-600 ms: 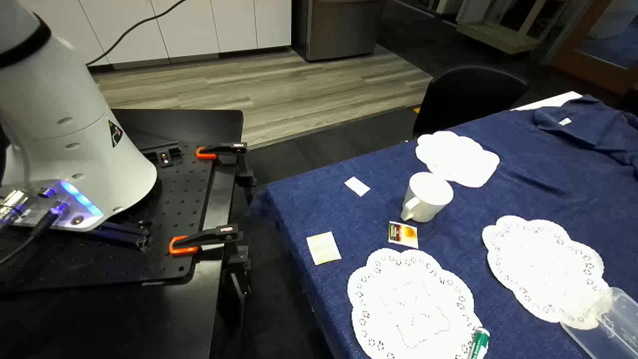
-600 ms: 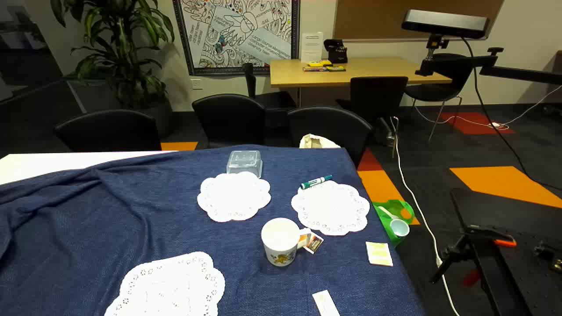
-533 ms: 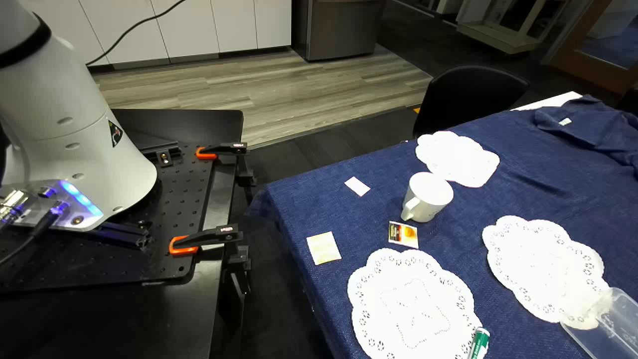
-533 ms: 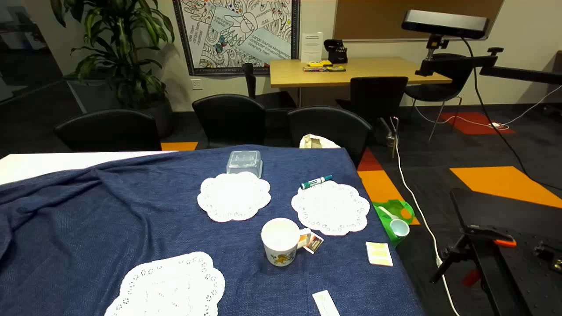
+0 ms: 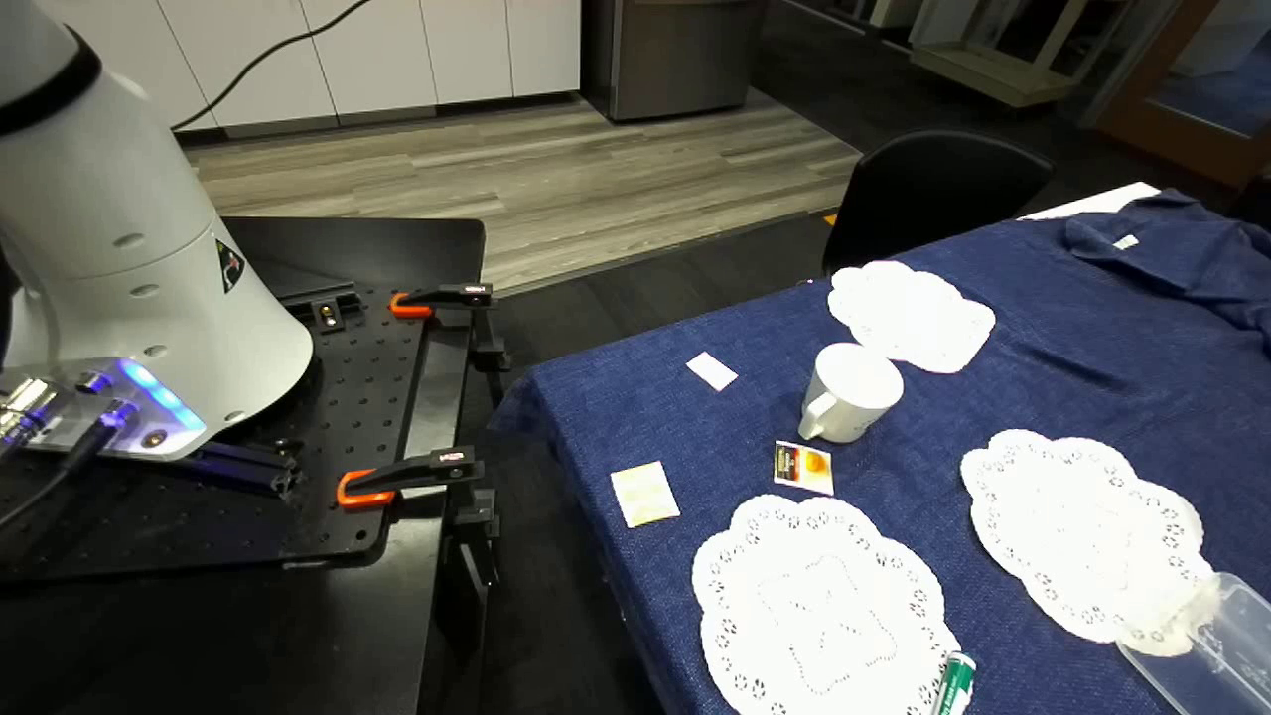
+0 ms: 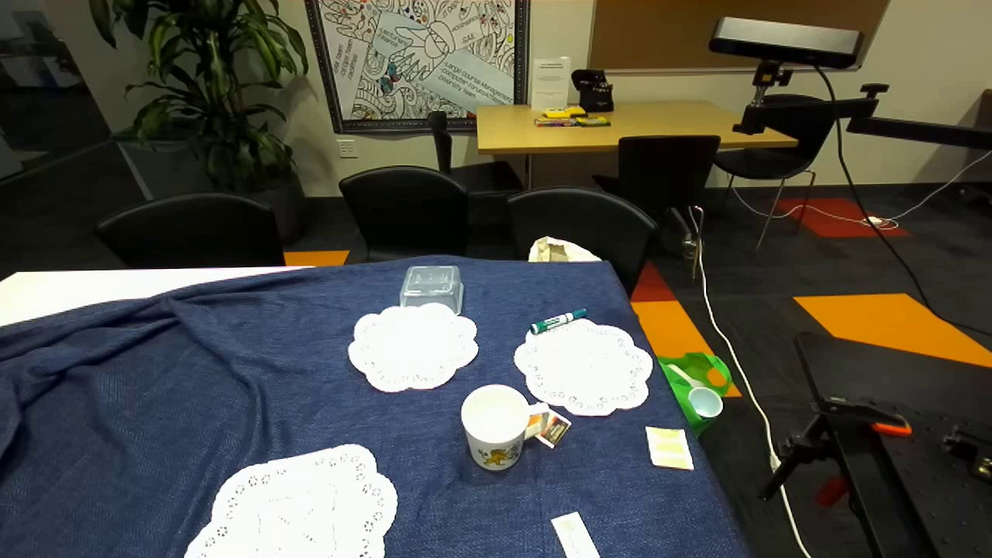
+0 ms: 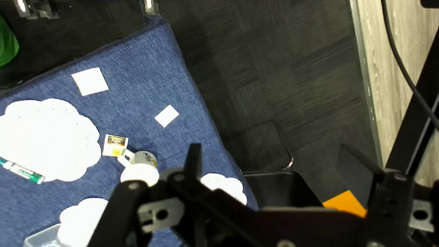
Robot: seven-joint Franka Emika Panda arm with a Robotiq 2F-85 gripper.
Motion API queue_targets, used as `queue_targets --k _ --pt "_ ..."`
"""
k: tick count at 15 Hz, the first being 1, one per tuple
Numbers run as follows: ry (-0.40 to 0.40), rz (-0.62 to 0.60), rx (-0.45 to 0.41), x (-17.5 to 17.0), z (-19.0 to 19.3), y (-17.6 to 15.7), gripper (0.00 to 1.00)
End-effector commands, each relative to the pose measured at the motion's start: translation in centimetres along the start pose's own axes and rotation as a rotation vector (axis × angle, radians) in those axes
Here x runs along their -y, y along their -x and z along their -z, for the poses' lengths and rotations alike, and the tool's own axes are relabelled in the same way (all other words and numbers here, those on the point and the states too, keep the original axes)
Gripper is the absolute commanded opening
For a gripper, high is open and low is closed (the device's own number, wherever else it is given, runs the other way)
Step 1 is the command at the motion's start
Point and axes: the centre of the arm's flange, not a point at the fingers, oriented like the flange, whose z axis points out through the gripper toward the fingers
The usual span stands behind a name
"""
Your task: Pick up the green marker from the table and put it inside the mug
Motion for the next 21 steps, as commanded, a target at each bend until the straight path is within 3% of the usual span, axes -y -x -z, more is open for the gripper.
queue_targets --k 1,7,18,21 --pt "0.03 -0.058 -0.06 -1.7 1.2 -0.6 1.0" --pt "0.109 -0.142 -0.143 -6.9 1.6 -4.3 1.0" --pt "0.21 -0.274 -0.206 -15.5 -3.1 -15.3 1.0" --pt "0.21 -0.377 -0.226 -17.7 -4.9 -18.1 1.0"
